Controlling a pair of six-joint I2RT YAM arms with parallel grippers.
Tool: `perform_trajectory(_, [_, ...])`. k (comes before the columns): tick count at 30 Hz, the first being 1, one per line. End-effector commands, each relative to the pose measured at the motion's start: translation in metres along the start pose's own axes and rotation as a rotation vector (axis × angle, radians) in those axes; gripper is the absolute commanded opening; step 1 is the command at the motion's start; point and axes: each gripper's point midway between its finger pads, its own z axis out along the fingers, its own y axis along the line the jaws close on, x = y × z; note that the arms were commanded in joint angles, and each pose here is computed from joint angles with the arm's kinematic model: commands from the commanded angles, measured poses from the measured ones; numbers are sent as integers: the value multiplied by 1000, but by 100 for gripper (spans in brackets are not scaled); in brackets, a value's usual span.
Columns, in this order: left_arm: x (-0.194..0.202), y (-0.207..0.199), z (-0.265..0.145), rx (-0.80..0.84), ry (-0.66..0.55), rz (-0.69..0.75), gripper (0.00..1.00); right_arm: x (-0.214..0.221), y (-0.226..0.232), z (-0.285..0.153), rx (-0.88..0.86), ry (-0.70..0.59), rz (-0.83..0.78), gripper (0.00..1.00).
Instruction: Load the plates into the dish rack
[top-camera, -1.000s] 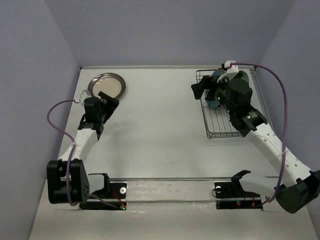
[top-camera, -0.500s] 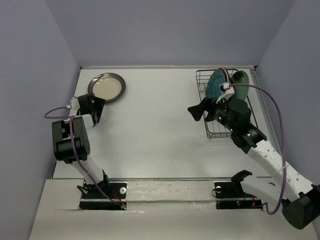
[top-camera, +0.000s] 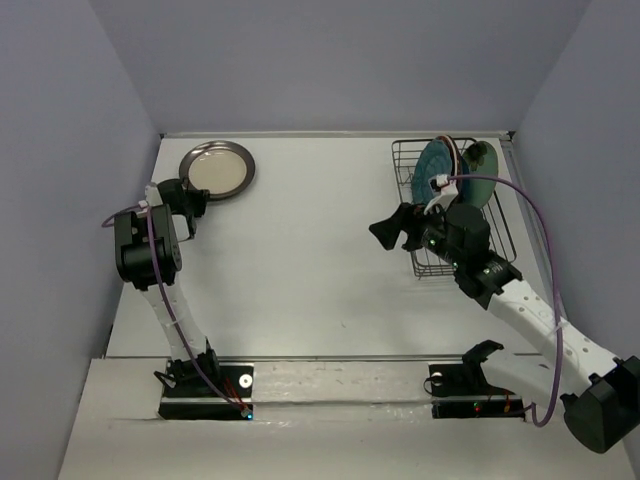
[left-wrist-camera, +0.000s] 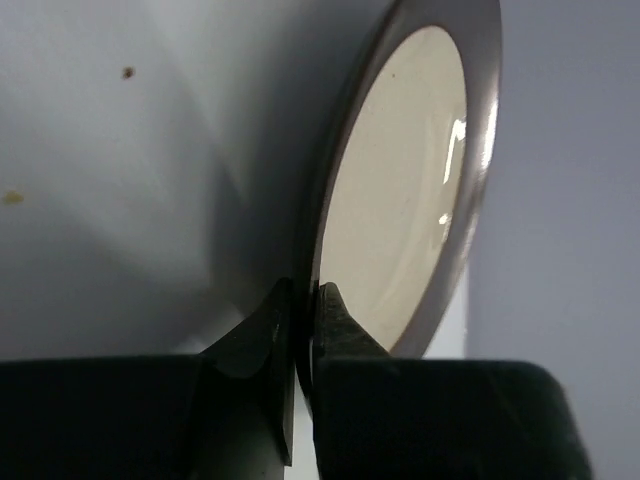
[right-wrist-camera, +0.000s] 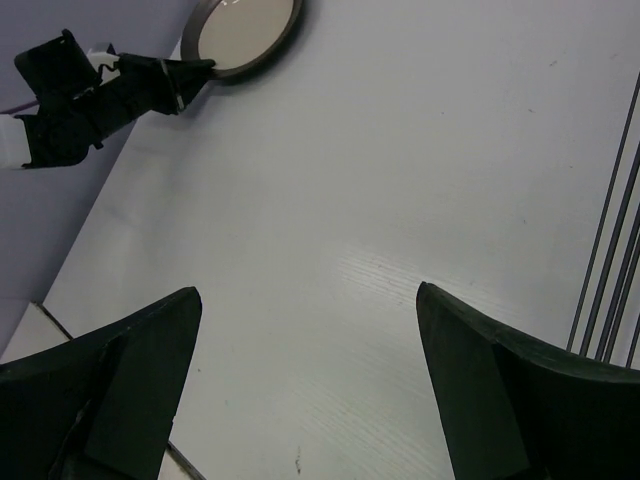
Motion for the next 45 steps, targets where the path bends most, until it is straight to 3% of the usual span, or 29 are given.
perform_trajectory(1, [2, -9, -4, 64, 15, 26, 6, -18, 8, 5, -23, -67, -10, 94])
perform_trajectory(7, [1, -83, -48, 283, 51, 53, 6, -29, 15, 5, -33, -86, -12, 94])
perform_trajectory(11, [9, -159, -109, 485, 93, 90, 6, -43, 23, 7, -43, -96, -6, 96])
perform_trajectory(15, [29, -198, -175, 630, 145, 141, 6, -62, 35, 3, -62, -122, 18, 97])
perform_trajectory(23, [83, -185, -292, 804, 243, 232, 6, -86, 35, -13, 19, -155, 60, 100])
perform_trajectory(25, [109, -181, -314, 840, 319, 259, 6, -92, 37, -17, 23, -170, 63, 100])
perform_trajectory(30, [118, -181, -365, 946, 339, 282, 6, -93, 31, -26, 60, -186, 66, 100])
perform_trajectory(34, [119, -183, -388, 986, 356, 305, 6, -84, 33, -23, 37, -152, 70, 100])
perform_trajectory(39, [135, -181, -396, 999, 437, 319, 6, -68, 71, -14, -200, -64, 39, 100])
perform_trajectory(45, [161, -182, -402, 1016, 517, 360, 6, -50, 73, 3, -248, 9, 41, 100])
